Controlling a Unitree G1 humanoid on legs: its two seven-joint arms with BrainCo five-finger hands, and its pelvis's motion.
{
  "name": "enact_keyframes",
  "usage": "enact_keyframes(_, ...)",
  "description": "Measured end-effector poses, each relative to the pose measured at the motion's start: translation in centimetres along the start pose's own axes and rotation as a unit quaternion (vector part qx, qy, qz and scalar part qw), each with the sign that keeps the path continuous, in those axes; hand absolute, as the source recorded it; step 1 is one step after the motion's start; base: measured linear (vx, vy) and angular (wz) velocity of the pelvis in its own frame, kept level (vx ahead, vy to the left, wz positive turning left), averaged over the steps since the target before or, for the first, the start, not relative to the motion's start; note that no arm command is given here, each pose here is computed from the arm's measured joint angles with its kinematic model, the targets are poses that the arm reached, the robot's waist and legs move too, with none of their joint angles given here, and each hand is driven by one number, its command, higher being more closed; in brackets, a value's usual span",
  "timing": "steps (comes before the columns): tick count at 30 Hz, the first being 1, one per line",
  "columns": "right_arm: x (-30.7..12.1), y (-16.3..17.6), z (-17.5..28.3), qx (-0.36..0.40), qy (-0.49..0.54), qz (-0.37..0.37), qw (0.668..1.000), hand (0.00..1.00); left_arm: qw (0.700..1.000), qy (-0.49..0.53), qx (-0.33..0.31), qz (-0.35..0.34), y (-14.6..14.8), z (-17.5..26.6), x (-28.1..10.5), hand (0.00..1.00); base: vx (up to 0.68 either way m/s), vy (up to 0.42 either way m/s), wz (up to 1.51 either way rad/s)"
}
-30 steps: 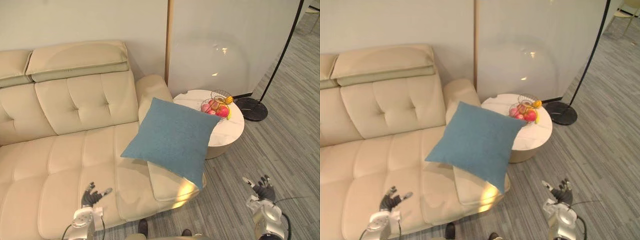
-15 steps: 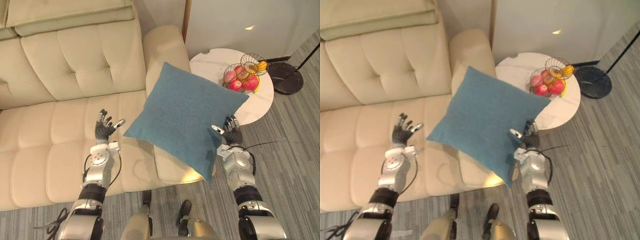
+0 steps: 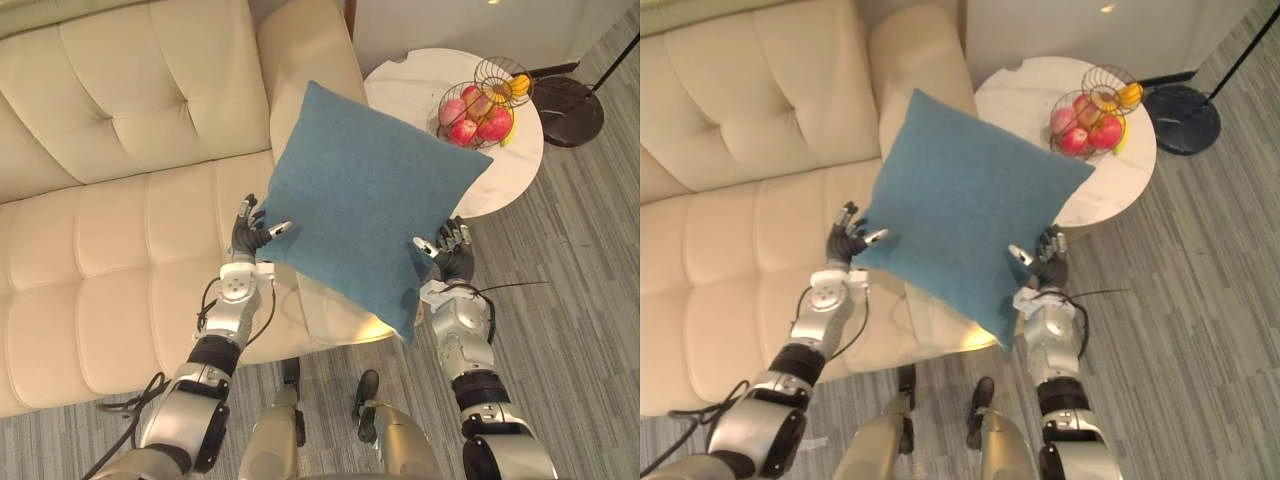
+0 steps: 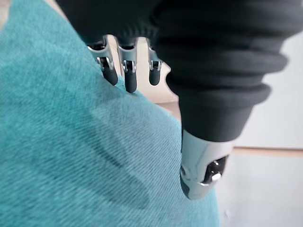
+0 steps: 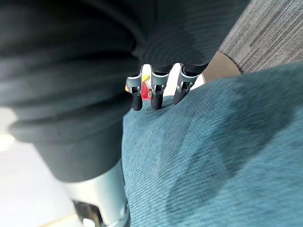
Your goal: Pick up cushions and gather them together orderly.
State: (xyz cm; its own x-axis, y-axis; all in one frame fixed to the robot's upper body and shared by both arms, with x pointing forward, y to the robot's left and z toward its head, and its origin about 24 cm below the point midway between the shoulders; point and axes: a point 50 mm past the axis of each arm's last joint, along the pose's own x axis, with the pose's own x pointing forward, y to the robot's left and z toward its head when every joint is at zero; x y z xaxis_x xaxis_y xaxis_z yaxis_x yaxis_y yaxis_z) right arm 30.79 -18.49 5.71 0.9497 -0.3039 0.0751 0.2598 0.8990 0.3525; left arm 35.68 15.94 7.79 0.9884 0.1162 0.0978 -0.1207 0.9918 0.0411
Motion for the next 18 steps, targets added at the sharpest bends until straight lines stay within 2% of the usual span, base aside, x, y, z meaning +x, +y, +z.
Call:
enact_keyframes(7, -2.5, -1.1, 1.5, -0.043, -0.057, -0.029, 0.997, 0.00, 0.999, -0.001, 0.035, -0.001, -0.2, -0.2, -0.1, 0.00, -0.01, -0.006, -0.08)
enact_keyframes(11, -2.9, -1.2, 1.0, -0.065, -0.053, -0.035, 0.996, 0.00, 0.999, 0.006, 0.042, -0.003, -0.5, -0.6, -0.3, 0.00, 0.03, -0.010, -0.06)
enact_keyframes(18, -2.7, -0.2, -0.6, -0.055, -0.015, -0.029, 0.998, 0.00, 0.999, 0.014, 0.046, -0.015, -1.2, -1.1, -0.6, 0.00, 0.00, 0.002, -0.02)
